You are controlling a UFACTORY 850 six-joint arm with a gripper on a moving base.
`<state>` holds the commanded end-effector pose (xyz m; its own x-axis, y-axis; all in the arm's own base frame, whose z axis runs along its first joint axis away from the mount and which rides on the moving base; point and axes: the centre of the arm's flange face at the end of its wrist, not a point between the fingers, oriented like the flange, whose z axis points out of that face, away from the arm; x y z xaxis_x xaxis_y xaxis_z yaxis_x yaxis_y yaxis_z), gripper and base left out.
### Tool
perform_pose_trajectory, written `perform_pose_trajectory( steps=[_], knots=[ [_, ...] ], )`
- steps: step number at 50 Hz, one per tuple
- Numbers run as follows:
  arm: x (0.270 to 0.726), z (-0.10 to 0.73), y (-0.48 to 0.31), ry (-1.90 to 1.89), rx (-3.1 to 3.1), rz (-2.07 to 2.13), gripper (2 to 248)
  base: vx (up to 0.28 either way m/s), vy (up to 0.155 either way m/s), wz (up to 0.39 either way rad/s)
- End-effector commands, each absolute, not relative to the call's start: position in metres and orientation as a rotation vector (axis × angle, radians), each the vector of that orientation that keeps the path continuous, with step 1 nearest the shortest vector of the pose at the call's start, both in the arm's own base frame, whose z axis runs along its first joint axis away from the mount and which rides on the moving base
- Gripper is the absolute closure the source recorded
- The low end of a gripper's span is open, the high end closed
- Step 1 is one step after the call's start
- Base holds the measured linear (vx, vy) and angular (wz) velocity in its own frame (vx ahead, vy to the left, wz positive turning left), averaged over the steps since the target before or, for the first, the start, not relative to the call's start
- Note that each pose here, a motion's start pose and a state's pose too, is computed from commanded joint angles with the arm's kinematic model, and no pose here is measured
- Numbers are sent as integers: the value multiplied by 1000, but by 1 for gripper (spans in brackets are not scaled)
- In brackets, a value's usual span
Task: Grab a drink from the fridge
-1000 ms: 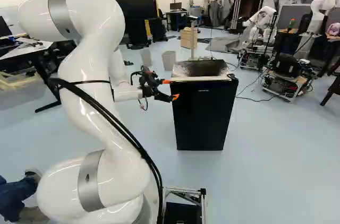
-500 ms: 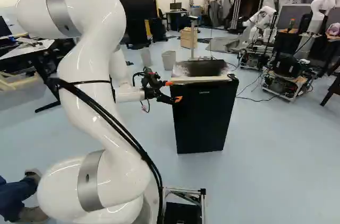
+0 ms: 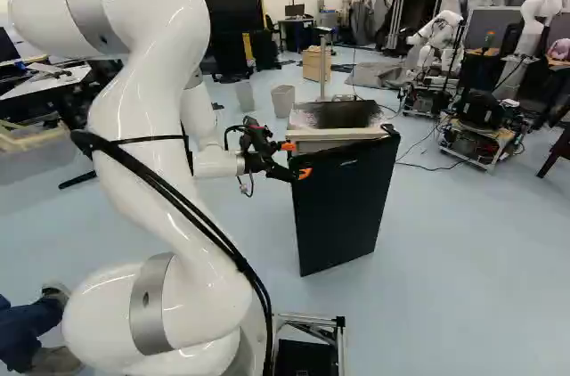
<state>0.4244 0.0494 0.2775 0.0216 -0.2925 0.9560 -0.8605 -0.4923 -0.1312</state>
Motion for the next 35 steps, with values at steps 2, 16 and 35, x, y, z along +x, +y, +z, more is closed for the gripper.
perform_pose_trajectory(
  steps=[2, 16, 35],
  knots=[
    [421, 278, 48, -1172, 1805, 1484, 3, 0, 0, 0],
    [395, 279, 34, -1174, 1782, 1441, 3, 0, 0, 0],
    [360, 280, 15, -1179, 1742, 1383, 3, 0, 0, 0]
  ],
)
